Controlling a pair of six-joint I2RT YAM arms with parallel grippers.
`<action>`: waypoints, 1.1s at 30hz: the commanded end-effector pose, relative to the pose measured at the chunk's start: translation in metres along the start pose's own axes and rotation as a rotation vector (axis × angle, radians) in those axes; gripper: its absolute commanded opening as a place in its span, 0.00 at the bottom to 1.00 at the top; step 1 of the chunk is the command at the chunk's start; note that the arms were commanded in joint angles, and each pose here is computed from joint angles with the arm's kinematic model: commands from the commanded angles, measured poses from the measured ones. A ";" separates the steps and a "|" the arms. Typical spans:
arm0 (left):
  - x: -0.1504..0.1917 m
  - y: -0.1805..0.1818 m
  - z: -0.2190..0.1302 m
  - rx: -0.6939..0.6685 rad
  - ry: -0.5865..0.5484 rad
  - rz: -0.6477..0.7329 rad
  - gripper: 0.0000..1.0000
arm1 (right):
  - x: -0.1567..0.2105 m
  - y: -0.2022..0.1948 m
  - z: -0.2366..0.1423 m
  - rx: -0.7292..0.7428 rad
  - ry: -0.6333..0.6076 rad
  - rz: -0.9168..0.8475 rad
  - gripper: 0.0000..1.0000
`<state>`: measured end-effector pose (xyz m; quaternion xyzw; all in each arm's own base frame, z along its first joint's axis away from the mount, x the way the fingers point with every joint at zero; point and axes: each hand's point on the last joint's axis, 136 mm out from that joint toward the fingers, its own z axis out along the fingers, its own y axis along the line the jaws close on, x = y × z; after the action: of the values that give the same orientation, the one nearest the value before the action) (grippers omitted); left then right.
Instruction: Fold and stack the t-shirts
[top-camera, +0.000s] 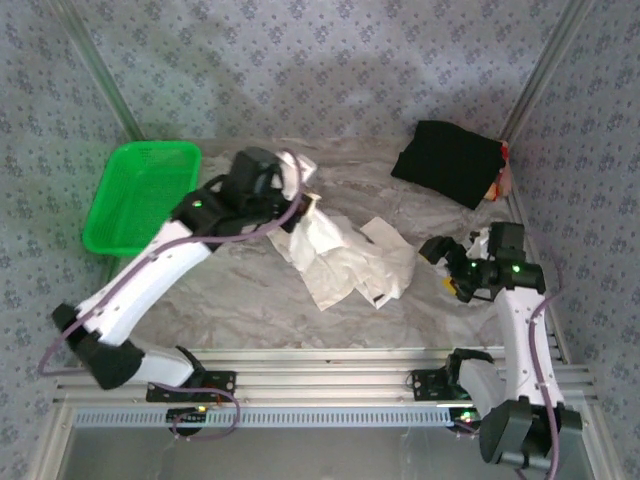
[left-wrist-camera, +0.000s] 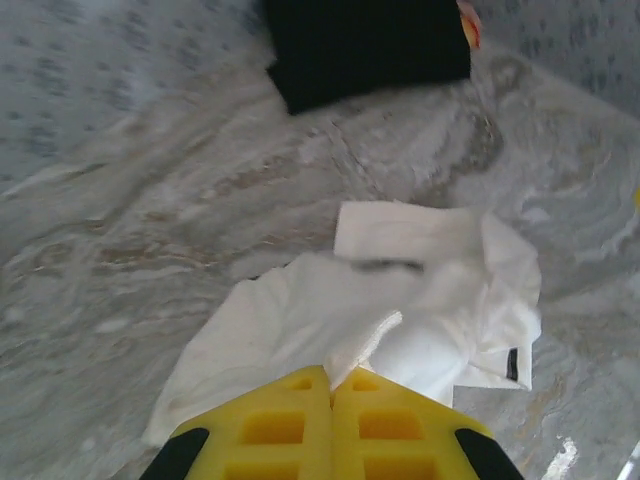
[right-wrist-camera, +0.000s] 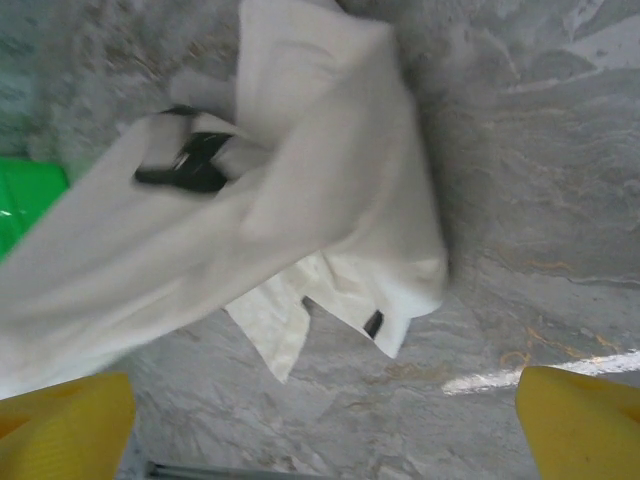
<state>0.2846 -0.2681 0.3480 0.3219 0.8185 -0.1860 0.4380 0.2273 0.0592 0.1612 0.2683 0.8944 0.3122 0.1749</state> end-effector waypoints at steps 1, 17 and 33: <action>0.019 0.021 -0.022 -0.064 0.032 -0.115 0.00 | 0.008 -0.018 0.014 0.118 0.035 -0.029 1.00; 0.068 0.077 -0.061 -0.168 -0.014 -0.397 0.00 | 0.047 -0.033 0.101 0.338 0.195 -0.224 0.88; 0.034 0.079 -0.074 -0.137 -0.090 -0.411 0.00 | 0.027 0.048 0.099 0.159 0.142 -0.296 0.70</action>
<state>0.2788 -0.1540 0.3274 0.1119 0.8764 -0.2114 0.4180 0.2735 0.1520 0.0902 0.1364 0.9582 0.2179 0.1258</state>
